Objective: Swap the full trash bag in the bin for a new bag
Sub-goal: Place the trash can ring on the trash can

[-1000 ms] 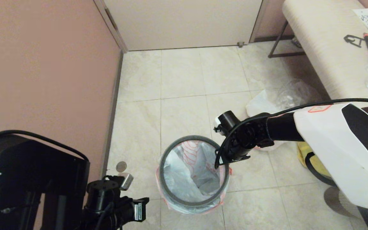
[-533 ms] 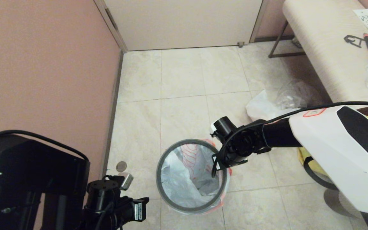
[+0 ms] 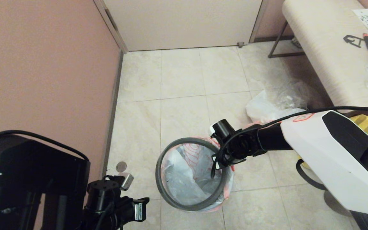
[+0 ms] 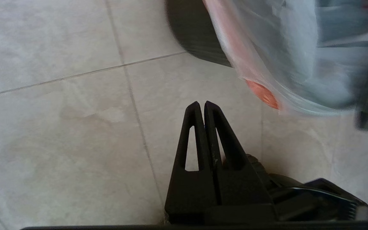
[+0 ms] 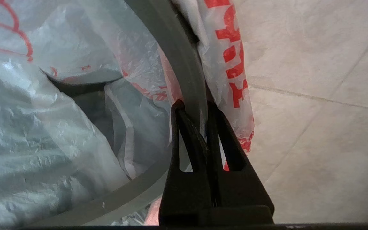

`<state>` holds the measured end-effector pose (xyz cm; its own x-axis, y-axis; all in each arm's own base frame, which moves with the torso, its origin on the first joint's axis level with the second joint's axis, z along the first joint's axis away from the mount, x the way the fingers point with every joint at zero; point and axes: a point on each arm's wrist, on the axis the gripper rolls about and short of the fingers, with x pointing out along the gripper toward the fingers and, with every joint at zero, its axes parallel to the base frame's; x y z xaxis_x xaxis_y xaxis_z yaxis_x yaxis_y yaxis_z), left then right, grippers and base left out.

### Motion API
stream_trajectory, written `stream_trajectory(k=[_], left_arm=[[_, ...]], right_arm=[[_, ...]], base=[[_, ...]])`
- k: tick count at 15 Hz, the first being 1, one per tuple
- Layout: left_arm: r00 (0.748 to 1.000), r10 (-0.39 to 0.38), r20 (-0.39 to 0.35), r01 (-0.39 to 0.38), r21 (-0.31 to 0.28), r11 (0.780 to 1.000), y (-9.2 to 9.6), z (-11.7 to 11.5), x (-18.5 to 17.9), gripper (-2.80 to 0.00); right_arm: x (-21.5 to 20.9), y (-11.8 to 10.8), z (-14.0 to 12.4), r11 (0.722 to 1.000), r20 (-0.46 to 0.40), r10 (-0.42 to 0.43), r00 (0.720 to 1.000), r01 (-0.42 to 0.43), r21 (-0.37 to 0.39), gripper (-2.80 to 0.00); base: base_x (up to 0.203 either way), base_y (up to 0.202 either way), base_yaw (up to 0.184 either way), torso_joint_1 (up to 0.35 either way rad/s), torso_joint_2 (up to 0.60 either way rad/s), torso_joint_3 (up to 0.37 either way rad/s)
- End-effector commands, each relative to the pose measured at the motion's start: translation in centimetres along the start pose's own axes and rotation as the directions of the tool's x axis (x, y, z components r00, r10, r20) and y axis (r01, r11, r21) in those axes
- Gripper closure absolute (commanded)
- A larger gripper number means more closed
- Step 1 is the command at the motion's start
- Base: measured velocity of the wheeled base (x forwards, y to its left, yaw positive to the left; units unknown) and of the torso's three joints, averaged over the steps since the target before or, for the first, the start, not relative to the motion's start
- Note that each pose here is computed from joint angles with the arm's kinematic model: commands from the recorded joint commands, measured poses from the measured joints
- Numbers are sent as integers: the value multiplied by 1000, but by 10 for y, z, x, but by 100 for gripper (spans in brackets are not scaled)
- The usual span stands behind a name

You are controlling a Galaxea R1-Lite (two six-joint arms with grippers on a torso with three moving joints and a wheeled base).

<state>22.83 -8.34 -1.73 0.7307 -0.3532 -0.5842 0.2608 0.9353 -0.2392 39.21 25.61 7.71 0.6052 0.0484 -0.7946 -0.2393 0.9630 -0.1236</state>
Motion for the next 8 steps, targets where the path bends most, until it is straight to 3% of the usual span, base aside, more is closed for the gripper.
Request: stream_trajectory(k=[1, 4, 8], left_arm=[[1000, -2, 6, 2, -1, 1000, 0, 0, 1, 0], [1000, -2, 5, 2, -1, 1000, 0, 0, 1, 0], [1000, -2, 3, 2, -2, 1000, 0, 0, 1, 0]], right_arm=[[-4, -1, 2, 1000, 9, -9, 1000, 9, 1, 0], [-42, 1, 12, 1000, 75, 7, 997, -8, 4, 0], [-46, 12, -7, 999, 38, -29, 999, 31, -42, 0]], base=[[0, 0, 0, 0, 0, 0], [0, 0, 0, 0, 0, 0], [0, 0, 0, 0, 0, 0]])
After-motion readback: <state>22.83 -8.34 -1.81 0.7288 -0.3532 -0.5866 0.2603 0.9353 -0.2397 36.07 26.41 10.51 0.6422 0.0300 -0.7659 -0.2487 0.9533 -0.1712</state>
